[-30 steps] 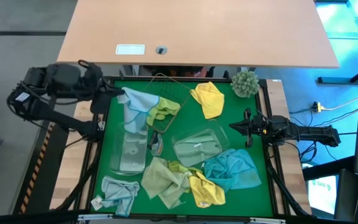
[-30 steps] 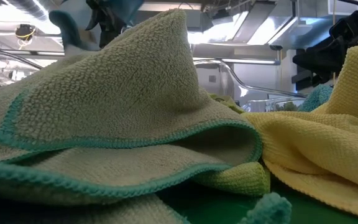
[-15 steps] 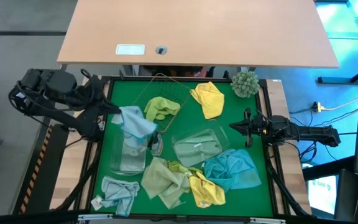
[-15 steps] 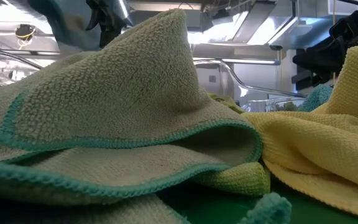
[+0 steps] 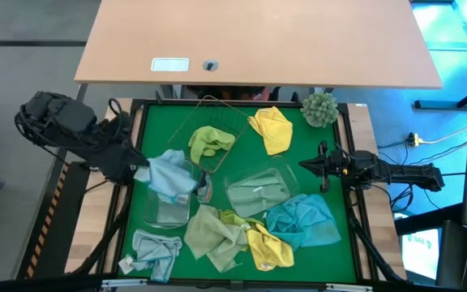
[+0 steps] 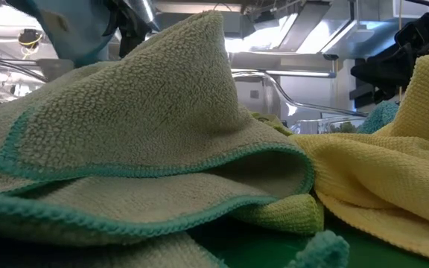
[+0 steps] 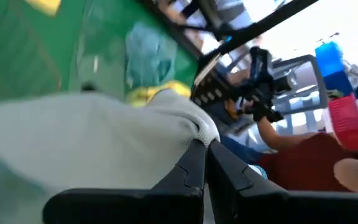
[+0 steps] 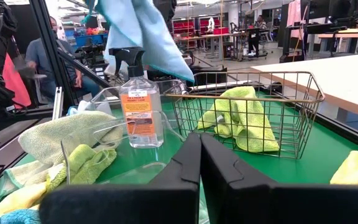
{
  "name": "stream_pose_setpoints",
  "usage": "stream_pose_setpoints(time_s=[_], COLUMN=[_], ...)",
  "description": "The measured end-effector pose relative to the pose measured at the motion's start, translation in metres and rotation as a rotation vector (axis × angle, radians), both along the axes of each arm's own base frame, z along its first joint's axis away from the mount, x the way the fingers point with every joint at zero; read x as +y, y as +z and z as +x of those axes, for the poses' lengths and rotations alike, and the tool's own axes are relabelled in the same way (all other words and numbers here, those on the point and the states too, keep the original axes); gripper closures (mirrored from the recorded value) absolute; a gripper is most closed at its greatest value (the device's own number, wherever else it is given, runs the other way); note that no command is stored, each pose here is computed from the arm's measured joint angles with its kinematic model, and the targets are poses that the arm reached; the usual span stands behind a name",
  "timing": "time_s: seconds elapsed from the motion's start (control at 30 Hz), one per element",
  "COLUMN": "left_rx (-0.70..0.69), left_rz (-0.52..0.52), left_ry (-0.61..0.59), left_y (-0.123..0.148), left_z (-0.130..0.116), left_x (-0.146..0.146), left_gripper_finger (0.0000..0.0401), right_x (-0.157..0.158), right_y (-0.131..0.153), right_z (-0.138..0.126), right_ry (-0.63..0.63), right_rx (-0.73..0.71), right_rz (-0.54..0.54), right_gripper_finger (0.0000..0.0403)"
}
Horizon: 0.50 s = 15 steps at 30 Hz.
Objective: Sort microfiber towel by color & place in baskets
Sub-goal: Put the top light blue microfiber towel into the left transparent bin
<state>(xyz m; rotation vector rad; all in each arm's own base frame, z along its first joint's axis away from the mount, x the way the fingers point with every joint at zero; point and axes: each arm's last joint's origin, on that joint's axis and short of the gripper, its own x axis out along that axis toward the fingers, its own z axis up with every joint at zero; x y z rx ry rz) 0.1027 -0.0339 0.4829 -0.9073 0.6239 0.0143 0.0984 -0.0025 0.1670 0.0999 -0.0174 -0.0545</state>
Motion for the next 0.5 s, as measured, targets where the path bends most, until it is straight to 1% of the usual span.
stream_pose_setpoints(time_s=[0.2, 0.27, 0.33, 0.4, 0.5], left_rx=[0.270, 0.345, 0.399, 0.445, 0.409], left_rz=[-0.258, -0.294, -0.271, -0.218, -0.100], left_ry=[0.082, 0.127, 0.183, 0.235, 0.231], left_y=[-0.013, -0.017, -0.022, -0.026, -0.033], left_z=[-0.009, -0.012, -0.014, -0.012, -0.002], left_x=[-0.003, -0.003, -0.001, 0.000, -0.001], left_gripper_finger=[0.0401, 0.0401, 0.0401, 0.0401, 0.0401], right_x=[0.000, 0.000, 0.000, 0.000, 0.000], right_y=[0.000, 0.000, 0.000, 0.000, 0.000], right_z=[0.000, 0.000, 0.000, 0.000, 0.000], right_ry=[0.000, 0.000, 0.000, 0.000, 0.000], right_rx=[0.000, 0.000, 0.000, 0.000, 0.000], right_rz=[0.000, 0.000, 0.000, 0.000, 0.000], right_gripper_finger=[0.0400, 0.0400, 0.0400, 0.0400, 0.0400])
